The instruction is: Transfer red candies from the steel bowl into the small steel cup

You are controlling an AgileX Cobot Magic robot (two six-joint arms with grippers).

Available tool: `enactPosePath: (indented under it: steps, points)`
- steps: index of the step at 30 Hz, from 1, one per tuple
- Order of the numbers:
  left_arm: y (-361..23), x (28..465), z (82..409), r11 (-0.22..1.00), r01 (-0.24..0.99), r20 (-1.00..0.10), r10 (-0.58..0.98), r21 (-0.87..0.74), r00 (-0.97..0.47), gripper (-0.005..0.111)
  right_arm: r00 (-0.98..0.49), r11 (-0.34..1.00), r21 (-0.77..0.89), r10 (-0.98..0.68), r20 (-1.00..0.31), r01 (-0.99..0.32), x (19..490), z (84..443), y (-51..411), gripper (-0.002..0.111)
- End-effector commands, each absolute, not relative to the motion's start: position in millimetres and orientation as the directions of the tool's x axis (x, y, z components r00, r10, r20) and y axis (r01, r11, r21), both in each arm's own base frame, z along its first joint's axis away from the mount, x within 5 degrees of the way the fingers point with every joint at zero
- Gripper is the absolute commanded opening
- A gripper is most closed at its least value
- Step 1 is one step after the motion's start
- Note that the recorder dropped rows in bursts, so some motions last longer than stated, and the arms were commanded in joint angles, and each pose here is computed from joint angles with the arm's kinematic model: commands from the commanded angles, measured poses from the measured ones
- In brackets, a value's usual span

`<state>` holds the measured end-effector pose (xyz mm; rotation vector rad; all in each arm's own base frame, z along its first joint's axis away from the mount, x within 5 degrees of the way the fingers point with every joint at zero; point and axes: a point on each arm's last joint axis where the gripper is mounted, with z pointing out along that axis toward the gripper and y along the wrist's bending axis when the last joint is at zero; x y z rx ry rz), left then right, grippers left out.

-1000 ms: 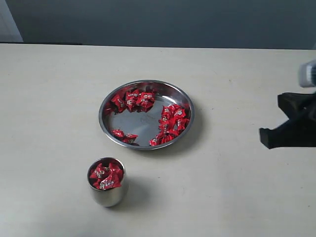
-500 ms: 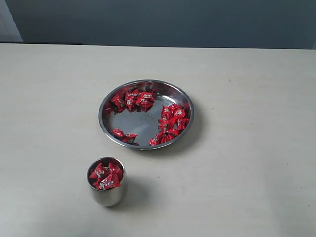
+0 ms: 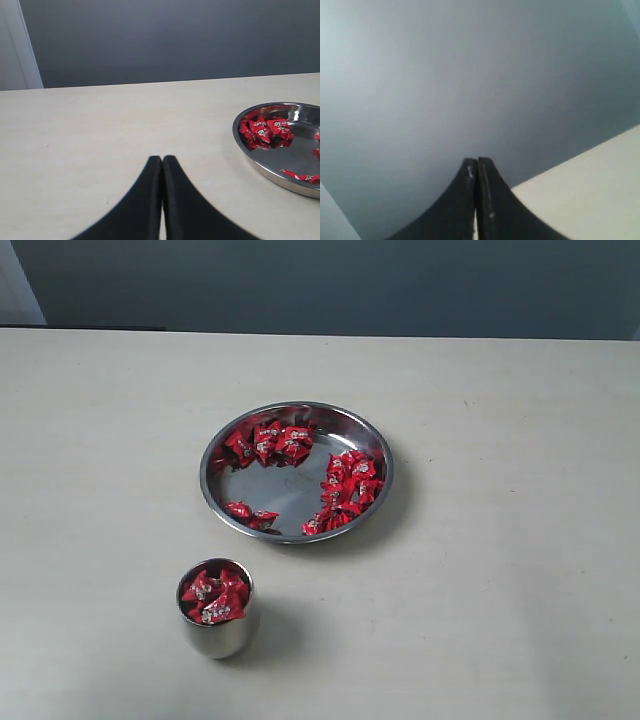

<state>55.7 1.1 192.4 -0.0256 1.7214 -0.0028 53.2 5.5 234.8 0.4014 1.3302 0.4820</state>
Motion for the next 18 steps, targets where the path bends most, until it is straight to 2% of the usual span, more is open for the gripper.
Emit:
enactPosePath:
  steps: [1,2,4,8,11,13,18]
  points:
    - [1.3,55.5,192.2,1.000,-0.020,-0.989,-0.022,-0.019,-0.144,0.000,0.345,0.943,0.327,0.327,-0.880,-0.061,48.5,250.3,0.7,-0.001]
    - [1.3,55.5,192.2,1.000,-0.020,-0.989,-0.022,-0.019,-0.144,0.000,0.370,0.949,0.314,0.300,-0.879,-0.022,48.0,250.1,-2.7,-0.001]
    - [1.3,55.5,192.2,1.000,-0.020,-0.989,-0.022,-0.019,-0.144,0.000,0.324,0.952,0.299,0.263,-0.909,0.065,49.6,243.4,-8.1,-0.001]
    - [1.3,55.5,192.2,1.000,-0.020,-0.989,-0.022,-0.019,-0.144,0.000,-0.028,0.967,0.206,0.212,-0.977,0.150,55.1,204.4,-6.9,-0.001]
    - [1.3,55.5,192.2,1.000,-0.020,-0.989,-0.022,-0.019,-0.144,0.000,-0.175,0.967,0.198,0.226,-0.958,0.162,54.3,186.5,-5.3,-0.001]
    - [1.3,55.5,192.2,1.000,-0.020,-0.989,-0.022,-0.019,-0.144,0.000,-0.216,0.968,0.188,0.222,-0.951,0.166,53.5,182.9,-4.9,-0.001]
    - [1.3,55.5,192.2,1.000,-0.020,-0.989,-0.022,-0.019,-0.144,0.000,-0.215,0.968,0.191,0.224,-0.951,0.165,53.5,183.0,-4.8,-0.001]
